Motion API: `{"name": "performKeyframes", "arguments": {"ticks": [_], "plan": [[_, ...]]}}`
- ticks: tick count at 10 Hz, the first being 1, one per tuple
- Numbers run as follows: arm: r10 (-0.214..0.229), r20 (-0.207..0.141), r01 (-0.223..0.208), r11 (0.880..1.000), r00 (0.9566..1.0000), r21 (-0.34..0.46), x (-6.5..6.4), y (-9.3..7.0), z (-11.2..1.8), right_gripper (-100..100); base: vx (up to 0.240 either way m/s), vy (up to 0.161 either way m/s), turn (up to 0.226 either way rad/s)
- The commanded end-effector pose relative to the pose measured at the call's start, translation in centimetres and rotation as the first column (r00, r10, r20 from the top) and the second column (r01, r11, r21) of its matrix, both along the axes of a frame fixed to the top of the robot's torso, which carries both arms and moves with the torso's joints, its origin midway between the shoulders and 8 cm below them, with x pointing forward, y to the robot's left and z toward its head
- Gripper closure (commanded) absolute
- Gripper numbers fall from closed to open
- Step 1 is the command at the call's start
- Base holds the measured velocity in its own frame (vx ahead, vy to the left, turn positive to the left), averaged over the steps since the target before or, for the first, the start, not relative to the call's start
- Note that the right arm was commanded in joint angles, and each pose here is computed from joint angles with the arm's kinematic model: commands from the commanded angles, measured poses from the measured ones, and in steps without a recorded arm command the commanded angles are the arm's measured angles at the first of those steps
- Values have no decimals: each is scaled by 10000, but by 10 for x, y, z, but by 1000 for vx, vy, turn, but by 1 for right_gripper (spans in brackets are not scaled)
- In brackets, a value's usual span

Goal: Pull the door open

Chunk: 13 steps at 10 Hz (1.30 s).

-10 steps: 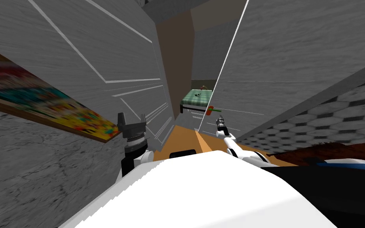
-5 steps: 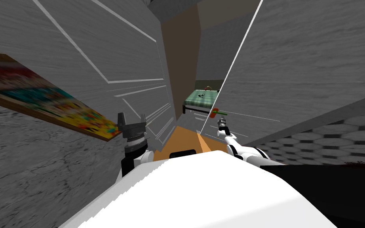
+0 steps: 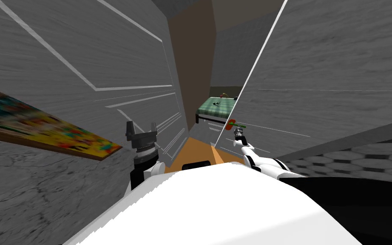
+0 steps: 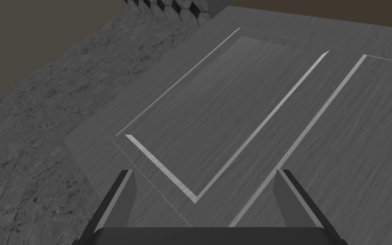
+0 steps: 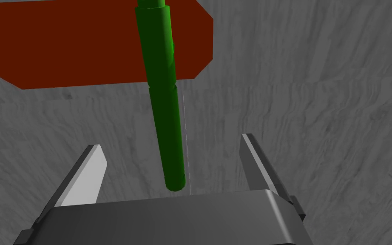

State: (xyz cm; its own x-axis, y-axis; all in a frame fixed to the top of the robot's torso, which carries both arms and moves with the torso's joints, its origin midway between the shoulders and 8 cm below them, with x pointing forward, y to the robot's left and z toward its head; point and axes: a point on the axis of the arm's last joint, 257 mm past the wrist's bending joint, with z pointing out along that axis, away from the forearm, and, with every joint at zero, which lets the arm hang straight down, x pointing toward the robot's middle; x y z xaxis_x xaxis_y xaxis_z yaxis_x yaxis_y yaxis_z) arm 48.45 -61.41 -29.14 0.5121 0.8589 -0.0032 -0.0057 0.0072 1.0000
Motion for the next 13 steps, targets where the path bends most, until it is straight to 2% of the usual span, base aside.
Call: {"name": "performKeyframes", "arguments": {"ticks": [1, 5, 6, 11, 12, 13], "plan": [[-30, -3, 30, 10000, 10000, 2, -1, -1, 0, -100, 143, -132, 22], [-79, -10, 79, 10000, 10000, 7, -2, -2, -1, -100, 145, -91, 17], [-79, -10, 79, 10000, 10000, 7, -2, -2, -1, 100, -12, 1, -2], [-79, -10, 79, 10000, 10000, 7, -2, -2, -1, 100, -15, 6, 1], [132, -40, -132, 9999, 9999, 32, 4, 6, -2, 100, -132, -38, 56], [188, -41, -188, 9998, 9998, 34, 5, 9, -2, 100, -208, -52, 77]]}}
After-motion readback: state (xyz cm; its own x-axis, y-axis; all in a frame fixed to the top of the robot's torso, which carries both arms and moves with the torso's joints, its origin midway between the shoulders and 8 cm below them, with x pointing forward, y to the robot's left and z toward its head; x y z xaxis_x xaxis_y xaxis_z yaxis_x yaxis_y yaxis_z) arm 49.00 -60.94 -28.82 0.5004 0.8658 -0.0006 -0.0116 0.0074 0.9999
